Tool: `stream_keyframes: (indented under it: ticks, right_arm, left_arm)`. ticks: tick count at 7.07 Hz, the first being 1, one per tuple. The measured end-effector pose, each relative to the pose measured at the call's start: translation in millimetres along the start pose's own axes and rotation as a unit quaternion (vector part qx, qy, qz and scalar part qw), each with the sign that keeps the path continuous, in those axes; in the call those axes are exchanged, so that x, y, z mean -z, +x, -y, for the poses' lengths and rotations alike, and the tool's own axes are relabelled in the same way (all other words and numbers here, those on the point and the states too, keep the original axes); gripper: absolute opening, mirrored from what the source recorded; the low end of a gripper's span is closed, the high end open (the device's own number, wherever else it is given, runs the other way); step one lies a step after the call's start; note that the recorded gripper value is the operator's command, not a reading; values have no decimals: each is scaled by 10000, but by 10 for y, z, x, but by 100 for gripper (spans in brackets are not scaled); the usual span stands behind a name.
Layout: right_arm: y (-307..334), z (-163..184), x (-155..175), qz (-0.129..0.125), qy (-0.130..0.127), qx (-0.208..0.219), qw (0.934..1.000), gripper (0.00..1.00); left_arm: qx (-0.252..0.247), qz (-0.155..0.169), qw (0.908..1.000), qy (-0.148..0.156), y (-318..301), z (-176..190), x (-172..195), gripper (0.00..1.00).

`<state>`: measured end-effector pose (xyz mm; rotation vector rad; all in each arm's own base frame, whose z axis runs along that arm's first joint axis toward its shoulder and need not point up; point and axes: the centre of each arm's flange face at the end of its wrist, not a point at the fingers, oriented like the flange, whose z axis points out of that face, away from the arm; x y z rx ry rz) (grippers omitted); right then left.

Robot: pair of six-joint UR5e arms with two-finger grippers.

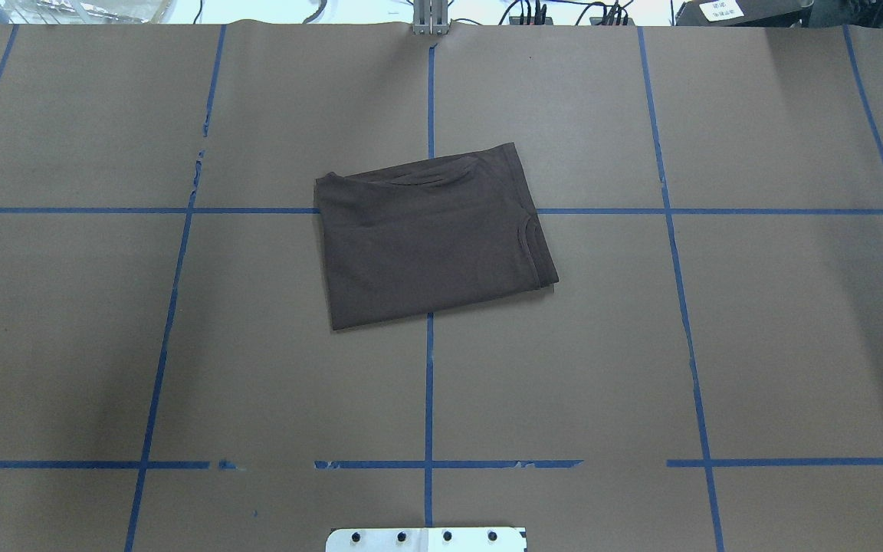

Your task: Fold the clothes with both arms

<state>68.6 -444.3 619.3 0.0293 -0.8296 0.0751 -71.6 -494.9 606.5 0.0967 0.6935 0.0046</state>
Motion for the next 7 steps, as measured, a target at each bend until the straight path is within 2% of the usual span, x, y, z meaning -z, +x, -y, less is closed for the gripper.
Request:
stream_keyframes:
  ticks: [7]
  right_arm:
    - [1, -6, -2, 9, -4, -3, 10000, 100]
  left_arm:
    - [-338, 2, 9994, 10, -6, -21, 4, 100]
